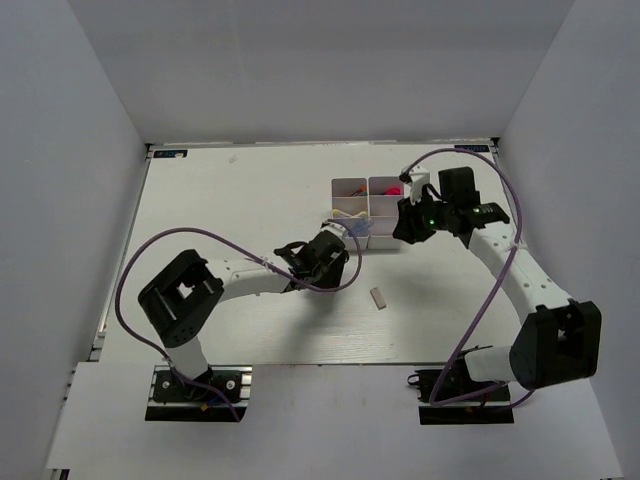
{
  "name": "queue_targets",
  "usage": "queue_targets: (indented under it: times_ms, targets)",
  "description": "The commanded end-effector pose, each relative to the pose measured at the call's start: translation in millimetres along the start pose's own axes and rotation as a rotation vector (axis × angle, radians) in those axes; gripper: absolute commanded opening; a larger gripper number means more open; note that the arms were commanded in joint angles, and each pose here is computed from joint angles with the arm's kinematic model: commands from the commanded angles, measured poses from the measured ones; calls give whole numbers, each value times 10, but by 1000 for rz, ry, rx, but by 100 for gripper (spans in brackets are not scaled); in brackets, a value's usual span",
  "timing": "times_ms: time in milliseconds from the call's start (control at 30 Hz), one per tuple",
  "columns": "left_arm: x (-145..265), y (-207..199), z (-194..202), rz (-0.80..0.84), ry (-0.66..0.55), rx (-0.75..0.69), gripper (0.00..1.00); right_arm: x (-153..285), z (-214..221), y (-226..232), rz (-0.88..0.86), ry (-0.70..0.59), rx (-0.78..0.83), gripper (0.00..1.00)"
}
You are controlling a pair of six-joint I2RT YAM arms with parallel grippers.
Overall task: Sort the stationery into containers
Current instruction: Pick up the stationery from the center of the board, then place the stationery in the storage box.
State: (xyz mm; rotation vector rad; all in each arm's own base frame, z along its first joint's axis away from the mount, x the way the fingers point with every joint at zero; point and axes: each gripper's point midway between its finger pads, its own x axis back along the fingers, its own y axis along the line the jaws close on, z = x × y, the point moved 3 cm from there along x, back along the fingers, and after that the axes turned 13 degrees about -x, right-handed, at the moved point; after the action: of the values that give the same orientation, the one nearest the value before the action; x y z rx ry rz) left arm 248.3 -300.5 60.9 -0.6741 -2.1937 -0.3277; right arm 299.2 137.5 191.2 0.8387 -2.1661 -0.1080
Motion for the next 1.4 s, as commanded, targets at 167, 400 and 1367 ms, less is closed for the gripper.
queue_targets:
  times_ms: [167,400,1367]
  targets:
    - [-83,-72,19,-77,43,-37,50,159,214,110,-21,-23,19,34]
    - [-152,-27,93,-138,74,-50,35,209,248,129,-16,-34,21,39]
    - [29,-735,-2135,148,-496,-6,7,545,519,-378,338,-166,-189,10]
